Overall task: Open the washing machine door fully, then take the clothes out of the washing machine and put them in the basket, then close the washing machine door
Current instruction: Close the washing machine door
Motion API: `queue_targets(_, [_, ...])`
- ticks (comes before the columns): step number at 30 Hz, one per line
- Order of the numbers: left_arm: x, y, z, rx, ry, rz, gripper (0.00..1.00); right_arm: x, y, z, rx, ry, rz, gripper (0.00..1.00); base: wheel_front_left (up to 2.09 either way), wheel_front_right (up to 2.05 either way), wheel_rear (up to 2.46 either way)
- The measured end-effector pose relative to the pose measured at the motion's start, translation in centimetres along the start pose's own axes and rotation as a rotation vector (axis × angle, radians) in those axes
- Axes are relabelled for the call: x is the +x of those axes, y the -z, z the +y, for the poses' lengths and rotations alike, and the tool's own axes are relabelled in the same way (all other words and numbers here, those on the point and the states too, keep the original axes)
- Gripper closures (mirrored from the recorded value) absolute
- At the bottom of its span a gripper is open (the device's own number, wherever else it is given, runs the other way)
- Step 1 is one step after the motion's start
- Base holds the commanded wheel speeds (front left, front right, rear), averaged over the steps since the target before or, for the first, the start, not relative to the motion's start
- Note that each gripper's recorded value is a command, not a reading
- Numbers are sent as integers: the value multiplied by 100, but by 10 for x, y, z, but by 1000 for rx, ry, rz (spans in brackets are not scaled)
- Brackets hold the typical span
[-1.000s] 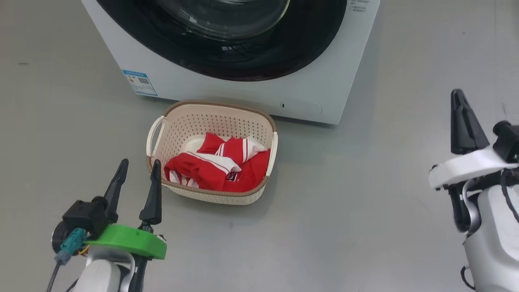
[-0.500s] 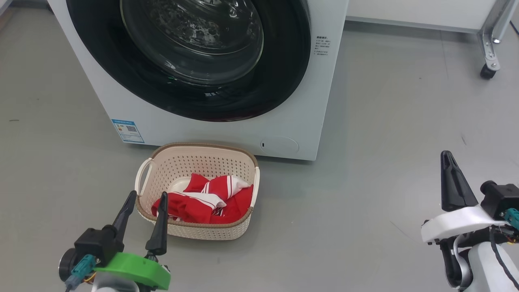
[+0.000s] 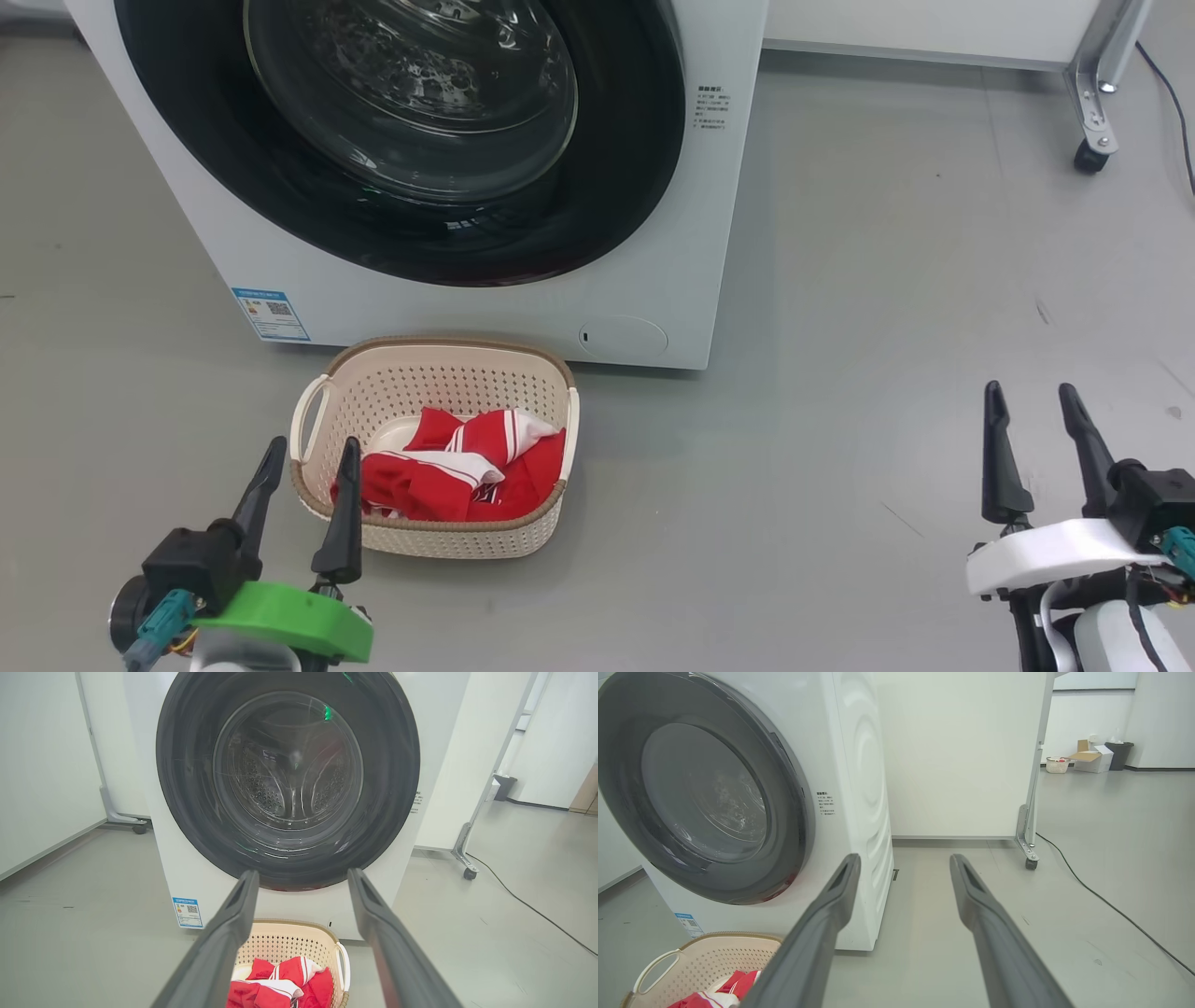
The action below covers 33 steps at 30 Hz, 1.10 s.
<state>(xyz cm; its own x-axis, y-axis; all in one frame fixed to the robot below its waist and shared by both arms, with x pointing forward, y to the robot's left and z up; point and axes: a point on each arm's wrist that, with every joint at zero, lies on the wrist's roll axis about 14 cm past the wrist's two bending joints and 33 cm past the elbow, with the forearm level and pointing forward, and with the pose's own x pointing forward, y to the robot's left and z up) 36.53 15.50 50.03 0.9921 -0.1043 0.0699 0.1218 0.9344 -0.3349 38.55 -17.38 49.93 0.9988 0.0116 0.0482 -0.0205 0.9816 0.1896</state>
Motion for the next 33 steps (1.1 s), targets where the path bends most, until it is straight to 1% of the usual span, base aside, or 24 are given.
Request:
queue_targets(5, [2, -2, -1, 3, 5, -8, 0, -5, -5, -6, -13, 25, -15, 0, 0, 0, 0])
queue_targets(11, [4, -1, -1, 0, 3, -5, 0, -15, 2, -13, -14, 46, 8, 0, 0, 0, 0])
queue_targets(15, [5, 0, -3, 1, 10, -3, 0, -15, 0, -11, -14, 44, 0, 0, 0, 0, 0])
queue_targets(17, [5, 1, -8, -21, 21, -3, 0, -15, -2, -10, -11, 41, -7, 0, 0, 0, 0])
queue_targets(22, [6, 0, -15, -27, 37, -5, 0, -16, -4, -8, -10, 39, -12, 0, 0, 0, 0])
queue_targets(24, [7, -3, -18, -46, 45, -17, 0, -16, -4, -8, -10, 37, -14, 0, 0, 0, 0])
queue_targets(33, [6, -1, -20, -37, 57, -8, 0, -19, -3, -8, -13, 39, -10, 0, 0, 0, 0])
